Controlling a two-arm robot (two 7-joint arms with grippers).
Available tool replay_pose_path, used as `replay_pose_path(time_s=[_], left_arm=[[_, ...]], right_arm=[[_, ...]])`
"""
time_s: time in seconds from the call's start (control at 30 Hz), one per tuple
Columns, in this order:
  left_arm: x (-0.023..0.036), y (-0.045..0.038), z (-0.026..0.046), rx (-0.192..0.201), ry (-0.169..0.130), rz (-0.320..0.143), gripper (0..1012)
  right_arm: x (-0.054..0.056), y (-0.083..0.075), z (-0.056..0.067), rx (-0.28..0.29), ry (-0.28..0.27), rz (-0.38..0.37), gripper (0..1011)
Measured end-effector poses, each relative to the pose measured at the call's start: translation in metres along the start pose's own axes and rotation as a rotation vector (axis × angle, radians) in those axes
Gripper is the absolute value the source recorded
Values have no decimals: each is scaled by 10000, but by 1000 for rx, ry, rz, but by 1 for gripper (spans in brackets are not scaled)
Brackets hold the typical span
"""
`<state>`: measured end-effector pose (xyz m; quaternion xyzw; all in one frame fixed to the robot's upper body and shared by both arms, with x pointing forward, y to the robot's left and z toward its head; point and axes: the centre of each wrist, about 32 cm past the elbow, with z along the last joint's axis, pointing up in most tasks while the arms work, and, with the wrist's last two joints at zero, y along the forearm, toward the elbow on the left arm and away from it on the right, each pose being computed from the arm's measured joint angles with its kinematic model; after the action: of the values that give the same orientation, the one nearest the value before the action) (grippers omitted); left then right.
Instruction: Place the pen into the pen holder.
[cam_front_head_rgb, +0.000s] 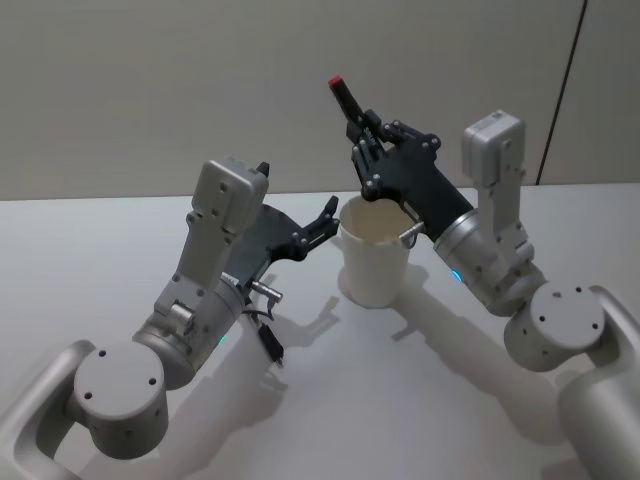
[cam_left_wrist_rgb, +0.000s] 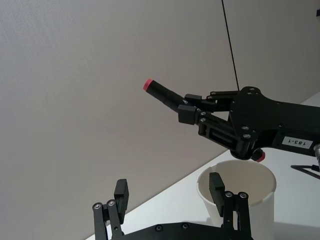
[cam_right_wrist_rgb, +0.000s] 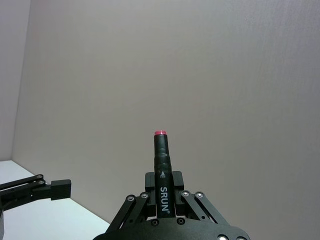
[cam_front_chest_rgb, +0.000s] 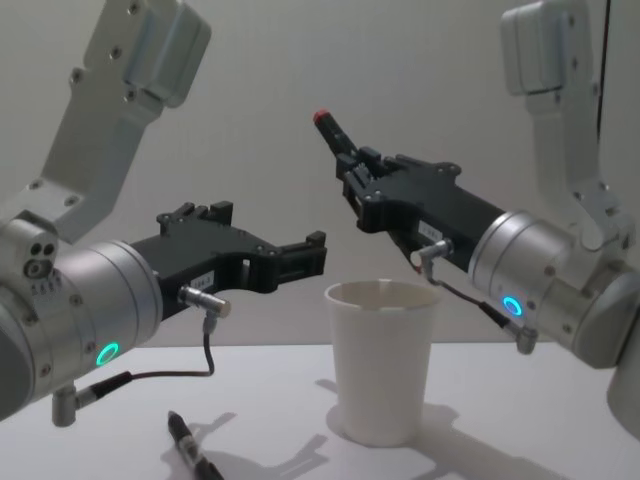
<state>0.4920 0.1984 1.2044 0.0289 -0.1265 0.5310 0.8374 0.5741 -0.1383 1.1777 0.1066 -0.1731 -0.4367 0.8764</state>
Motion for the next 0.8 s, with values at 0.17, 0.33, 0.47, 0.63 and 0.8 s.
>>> replay_pose_path(time_s=[0.17,0.33,0.47,0.63,0.8], left_arm=[[0,0,0,0,0,0,1001],[0,0,0,0,0,0,1001],[0,0,0,0,0,0,1001],[0,0,0,0,0,0,1001],[0,0,0,0,0,0,1001]], right_arm=[[-16,14,-23,-6,7,7,189],[-26,23,-38,-11,11,13,199],[-32,29,-48,-14,14,16,290],[-38,34,-57,-16,17,19,464],[-41,37,-63,-19,18,20,622]])
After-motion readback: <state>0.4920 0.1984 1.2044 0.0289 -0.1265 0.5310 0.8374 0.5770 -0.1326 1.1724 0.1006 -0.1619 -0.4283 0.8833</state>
